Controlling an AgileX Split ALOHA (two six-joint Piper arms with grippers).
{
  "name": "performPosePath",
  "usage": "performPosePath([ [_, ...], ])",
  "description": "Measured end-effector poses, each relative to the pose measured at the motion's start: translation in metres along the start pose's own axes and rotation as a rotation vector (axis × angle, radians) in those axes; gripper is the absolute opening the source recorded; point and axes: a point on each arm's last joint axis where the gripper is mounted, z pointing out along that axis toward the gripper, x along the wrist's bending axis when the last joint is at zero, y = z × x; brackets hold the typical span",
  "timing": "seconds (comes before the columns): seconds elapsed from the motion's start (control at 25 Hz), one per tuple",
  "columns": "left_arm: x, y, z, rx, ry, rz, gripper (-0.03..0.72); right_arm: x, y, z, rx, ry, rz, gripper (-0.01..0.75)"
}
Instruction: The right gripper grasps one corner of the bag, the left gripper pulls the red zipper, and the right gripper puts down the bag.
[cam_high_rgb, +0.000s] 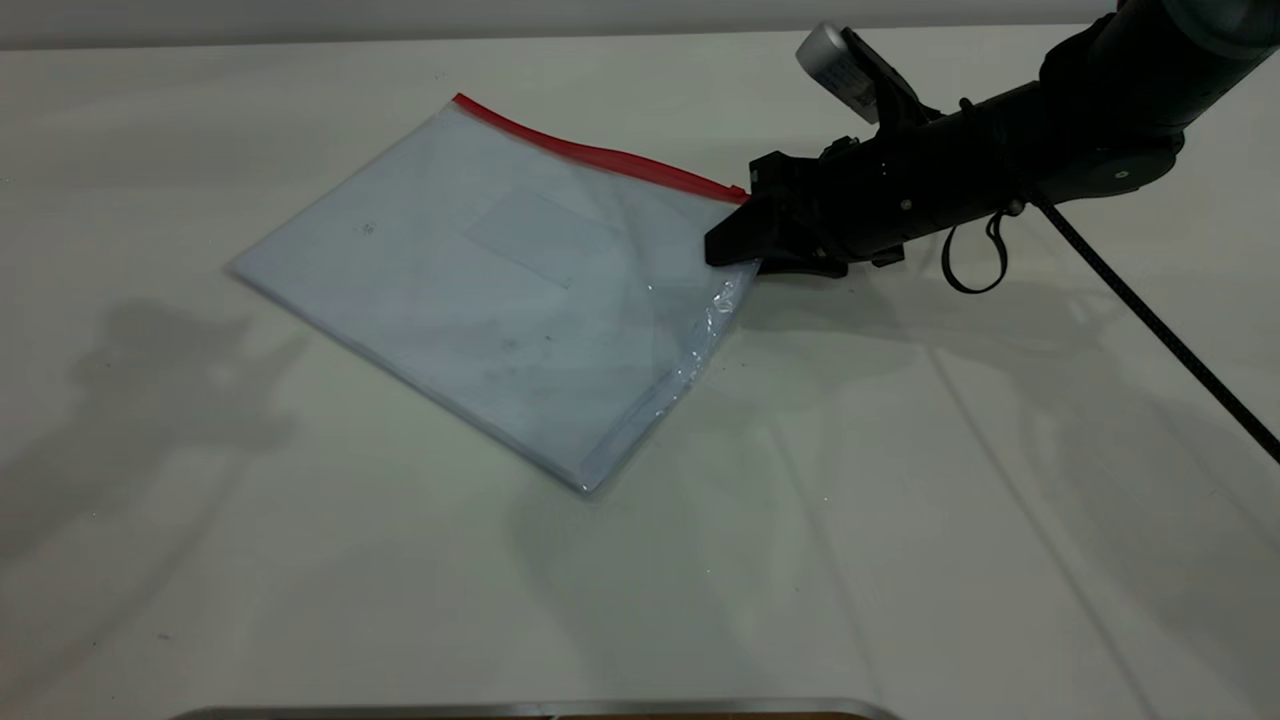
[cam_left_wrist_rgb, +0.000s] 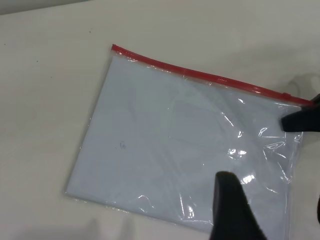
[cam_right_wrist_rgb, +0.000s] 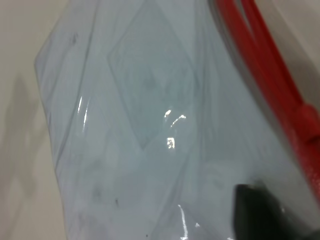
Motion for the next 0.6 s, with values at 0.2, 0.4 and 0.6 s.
performPosePath([
  [0.2,0.0,0.0,0.0,-0.001,0.002,0.0,0.471,0.006,-0.001,0.0,0.008,0.07,-0.005,0.034],
  [0.4,0.005,-0.001,0.006,0.003,0.027,-0.01,0.471,0.03,-0.017,-0.006,0.264,0.202,-0.152,0.033],
  [0.6,0.014,-0.011,0.026,0.067,0.021,-0.044,0.471,0.02,-0.002,-0.049,0.461,0.01,-0.278,0.033],
])
